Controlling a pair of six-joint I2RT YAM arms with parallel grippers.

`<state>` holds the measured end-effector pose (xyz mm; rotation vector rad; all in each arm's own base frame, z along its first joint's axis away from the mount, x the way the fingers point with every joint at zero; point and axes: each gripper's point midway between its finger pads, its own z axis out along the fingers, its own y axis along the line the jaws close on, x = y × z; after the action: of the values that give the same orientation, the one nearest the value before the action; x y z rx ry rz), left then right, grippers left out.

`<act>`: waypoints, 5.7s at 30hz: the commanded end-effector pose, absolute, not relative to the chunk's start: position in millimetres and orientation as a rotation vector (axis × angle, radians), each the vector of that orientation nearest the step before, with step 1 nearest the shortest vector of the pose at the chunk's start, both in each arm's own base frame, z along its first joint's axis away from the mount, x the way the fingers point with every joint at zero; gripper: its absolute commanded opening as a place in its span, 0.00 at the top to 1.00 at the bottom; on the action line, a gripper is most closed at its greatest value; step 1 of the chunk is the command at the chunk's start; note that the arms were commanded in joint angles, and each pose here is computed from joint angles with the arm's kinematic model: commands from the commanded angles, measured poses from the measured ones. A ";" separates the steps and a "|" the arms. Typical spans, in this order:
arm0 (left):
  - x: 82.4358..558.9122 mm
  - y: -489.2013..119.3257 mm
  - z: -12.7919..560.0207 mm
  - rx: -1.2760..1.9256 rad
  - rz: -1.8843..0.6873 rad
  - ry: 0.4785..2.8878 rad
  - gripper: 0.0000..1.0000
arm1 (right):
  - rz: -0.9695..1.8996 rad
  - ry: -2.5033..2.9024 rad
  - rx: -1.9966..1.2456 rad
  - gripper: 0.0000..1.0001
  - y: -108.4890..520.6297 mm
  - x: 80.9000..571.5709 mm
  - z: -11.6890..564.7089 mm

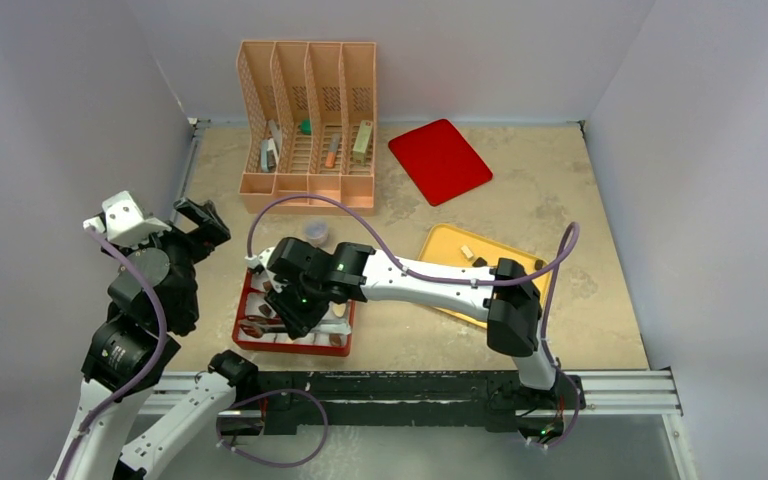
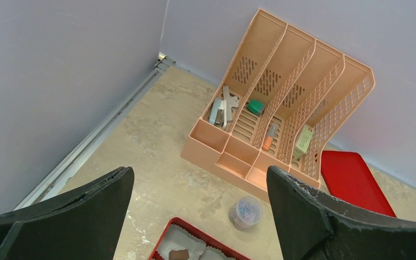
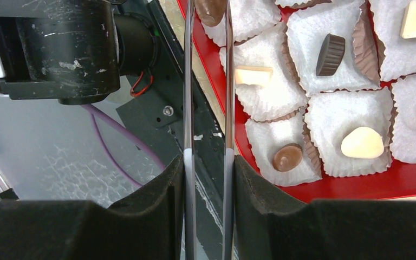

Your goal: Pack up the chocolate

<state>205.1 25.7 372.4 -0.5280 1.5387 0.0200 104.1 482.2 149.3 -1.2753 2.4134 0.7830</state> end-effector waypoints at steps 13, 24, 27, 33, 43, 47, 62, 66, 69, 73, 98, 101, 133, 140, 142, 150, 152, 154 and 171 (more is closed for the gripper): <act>199.1 32.5 388.6 -0.540 0.026 1.499 0.08 | 0.792 2.345 -1.285 0.62 490.2 109.0 168.4; 201.1 30.8 388.8 -0.537 0.024 1.502 0.08 | 0.795 2.334 -1.280 0.60 491.0 110.3 172.2; 202.0 30.5 388.8 -0.536 0.025 1.502 0.08 | 0.796 2.326 -1.267 0.60 490.7 111.5 177.1; 206.3 27.3 384.3 -0.527 0.028 1.512 0.08 | 0.802 2.308 -1.238 0.61 483.2 112.0 194.2; 223.9 9.0 360.8 -0.491 -0.003 1.567 0.08 | 0.666 2.254 -1.069 0.63 447.6 143.0 225.4; 231.6 -0.2 348.9 -0.472 -0.020 1.601 0.08 | 0.556 2.259 -0.964 0.63 420.6 169.4 233.4; 248.5 -25.9 296.5 -0.402 -0.062 1.714 0.08 | 0.067 2.286 -0.322 0.64 244.1 311.7 237.4; 252.4 -32.0 290.9 -0.382 -0.078 1.725 0.08 | -0.048 2.259 -0.147 0.64 191.2 346.9 237.5; 255.6 -36.4 285.5 -0.359 -0.078 1.747 0.08 | -0.120 2.239 -0.027 0.63 152.3 372.9 237.6; 258.2 -43.6 276.4 -0.318 -0.083 1.788 0.08 | -0.230 2.203 0.073 0.63 107.0 407.7 223.5; 254.1 -43.1 272.0 -0.306 -0.087 1.795 0.07 | -0.284 2.382 0.293 0.56 -30.9 501.3 94.7; 253.7 -42.0 272.5 -0.311 -0.083 1.794 0.07 | -0.262 2.398 0.287 0.56 -31.1 500.5 85.2; 252.4 -39.1 275.2 -0.327 -0.081 1.778 0.07 | -0.064 2.397 0.435 0.46 -4.0 492.9 111.3; 251.5 -38.5 274.7 -0.329 -0.082 1.777 0.07 | 0.069 2.329 0.602 0.64 27.5 506.1 114.9; 250.8 -37.5 275.1 -0.330 -0.079 1.775 0.07 | 0.100 2.311 0.578 0.64 41.5 512.5 116.2; 247.8 -34.9 276.9 -0.332 -0.078 1.765 0.07 | 0.240 2.261 -0.269 0.59 113.2 528.8 121.7; 248.1 -35.1 277.0 -0.334 -0.080 1.762 0.07 | 0.229 2.234 -0.382 0.60 123.9 527.6 120.8; 248.8 -35.7 277.8 -0.334 -0.083 1.760 0.07 | 0.223 2.207 -0.475 0.60 139.5 524.9 118.5; 249.7 -37.1 278.9 -0.328 -0.089 1.757 0.07 | 0.226 2.270 -0.710 0.66 205.4 526.8 74.8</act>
<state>246.3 -35.5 267.9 -0.3238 1.7998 -0.0690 513.7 196.8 46.0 -0.6895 2.3462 0.2428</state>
